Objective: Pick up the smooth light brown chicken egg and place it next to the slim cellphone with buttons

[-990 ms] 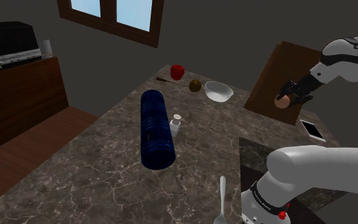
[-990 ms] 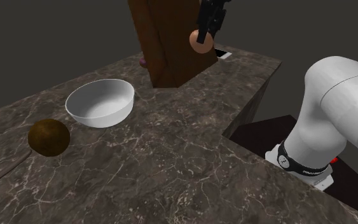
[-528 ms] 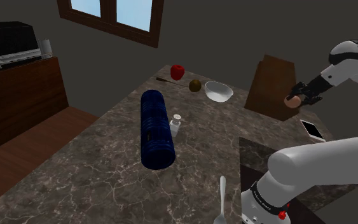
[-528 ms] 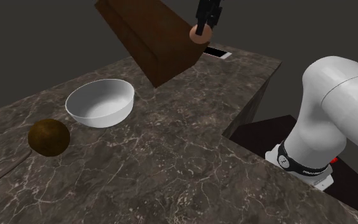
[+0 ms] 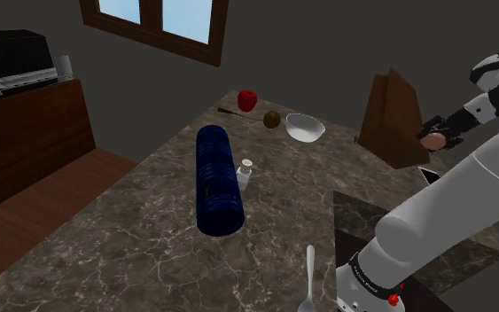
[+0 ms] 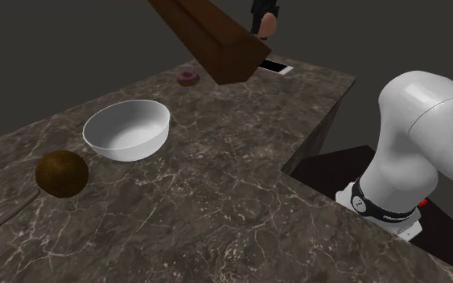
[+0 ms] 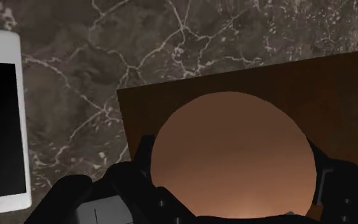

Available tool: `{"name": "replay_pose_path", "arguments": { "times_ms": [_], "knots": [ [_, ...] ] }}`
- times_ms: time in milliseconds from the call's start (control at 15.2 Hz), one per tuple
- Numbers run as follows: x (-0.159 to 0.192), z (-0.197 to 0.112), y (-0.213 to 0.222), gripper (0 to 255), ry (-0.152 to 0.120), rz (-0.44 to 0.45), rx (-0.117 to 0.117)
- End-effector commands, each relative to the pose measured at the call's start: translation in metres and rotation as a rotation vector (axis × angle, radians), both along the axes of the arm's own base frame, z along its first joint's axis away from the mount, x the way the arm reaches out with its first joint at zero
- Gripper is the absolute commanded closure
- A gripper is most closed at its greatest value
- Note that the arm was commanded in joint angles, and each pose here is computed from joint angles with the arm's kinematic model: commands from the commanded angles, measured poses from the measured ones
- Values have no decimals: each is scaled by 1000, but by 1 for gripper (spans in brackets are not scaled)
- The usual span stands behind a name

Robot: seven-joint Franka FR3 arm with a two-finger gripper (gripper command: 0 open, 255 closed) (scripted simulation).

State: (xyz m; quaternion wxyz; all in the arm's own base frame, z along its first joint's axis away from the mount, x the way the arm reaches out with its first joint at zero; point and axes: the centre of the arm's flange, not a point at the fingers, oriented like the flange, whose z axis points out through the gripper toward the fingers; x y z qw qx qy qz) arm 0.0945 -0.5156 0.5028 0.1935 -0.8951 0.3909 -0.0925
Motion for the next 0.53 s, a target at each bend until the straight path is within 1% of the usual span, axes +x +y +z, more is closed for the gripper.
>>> {"name": "replay_pose_path", "arguments": {
  "times_ms": [0, 462],
  "knots": [
    [-9, -11, -36, 255, 48, -29, -145],
    [-40, -21, -122, 255, 48, -29, -145]
  ]
}}
